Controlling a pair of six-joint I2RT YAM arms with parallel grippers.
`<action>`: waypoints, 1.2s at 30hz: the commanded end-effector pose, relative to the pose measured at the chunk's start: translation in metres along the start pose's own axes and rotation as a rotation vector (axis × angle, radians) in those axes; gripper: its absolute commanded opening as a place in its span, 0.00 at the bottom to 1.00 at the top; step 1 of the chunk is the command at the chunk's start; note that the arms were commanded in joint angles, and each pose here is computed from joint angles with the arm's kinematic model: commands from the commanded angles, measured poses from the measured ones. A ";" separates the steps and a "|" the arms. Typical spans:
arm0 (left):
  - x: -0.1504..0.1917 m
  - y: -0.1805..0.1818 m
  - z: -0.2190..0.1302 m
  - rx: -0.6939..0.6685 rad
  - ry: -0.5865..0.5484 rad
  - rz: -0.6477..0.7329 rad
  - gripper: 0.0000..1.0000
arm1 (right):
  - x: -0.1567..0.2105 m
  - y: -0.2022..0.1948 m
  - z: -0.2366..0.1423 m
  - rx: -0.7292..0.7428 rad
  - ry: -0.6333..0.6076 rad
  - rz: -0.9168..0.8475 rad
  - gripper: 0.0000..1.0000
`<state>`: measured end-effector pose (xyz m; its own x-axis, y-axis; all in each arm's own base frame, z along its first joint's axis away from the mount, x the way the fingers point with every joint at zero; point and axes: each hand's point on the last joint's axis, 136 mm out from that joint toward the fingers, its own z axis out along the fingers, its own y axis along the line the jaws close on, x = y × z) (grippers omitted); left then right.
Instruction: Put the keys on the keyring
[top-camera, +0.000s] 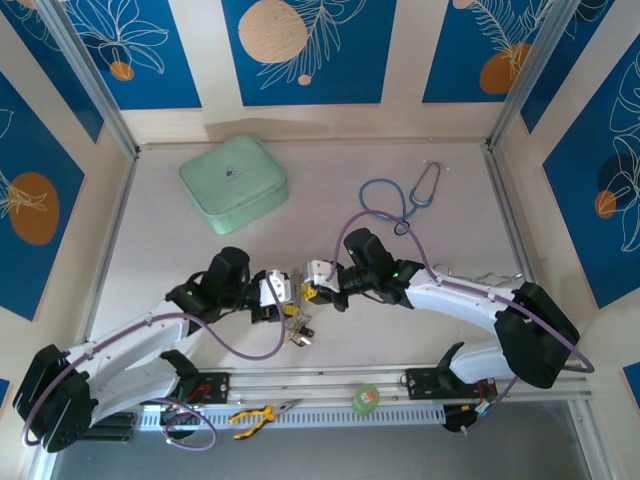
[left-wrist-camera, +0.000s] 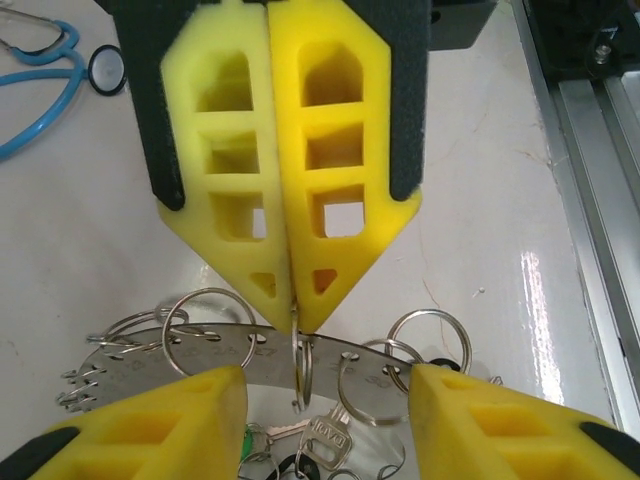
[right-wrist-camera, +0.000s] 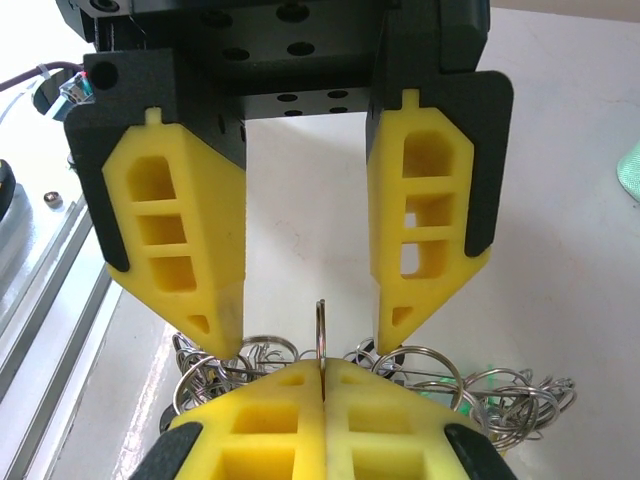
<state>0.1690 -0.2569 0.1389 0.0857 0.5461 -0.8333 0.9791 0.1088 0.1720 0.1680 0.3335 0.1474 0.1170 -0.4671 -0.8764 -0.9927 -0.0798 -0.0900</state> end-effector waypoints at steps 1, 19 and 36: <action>-0.004 0.004 -0.001 -0.023 -0.037 0.004 0.43 | -0.005 0.008 -0.001 -0.032 -0.031 0.002 0.00; -0.014 0.017 0.001 -0.071 -0.073 0.010 0.07 | -0.010 0.017 0.001 -0.070 -0.050 -0.001 0.00; -0.022 0.035 -0.008 -0.183 -0.084 0.035 0.00 | 0.006 -0.027 -0.067 0.336 -0.026 0.442 0.36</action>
<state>0.1923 -0.2571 0.1525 0.1048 0.5161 -0.8501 0.9449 0.2149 0.2470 0.1854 0.2913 0.1852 -0.0769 -0.3940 -0.9159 -0.9782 0.2074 -0.0071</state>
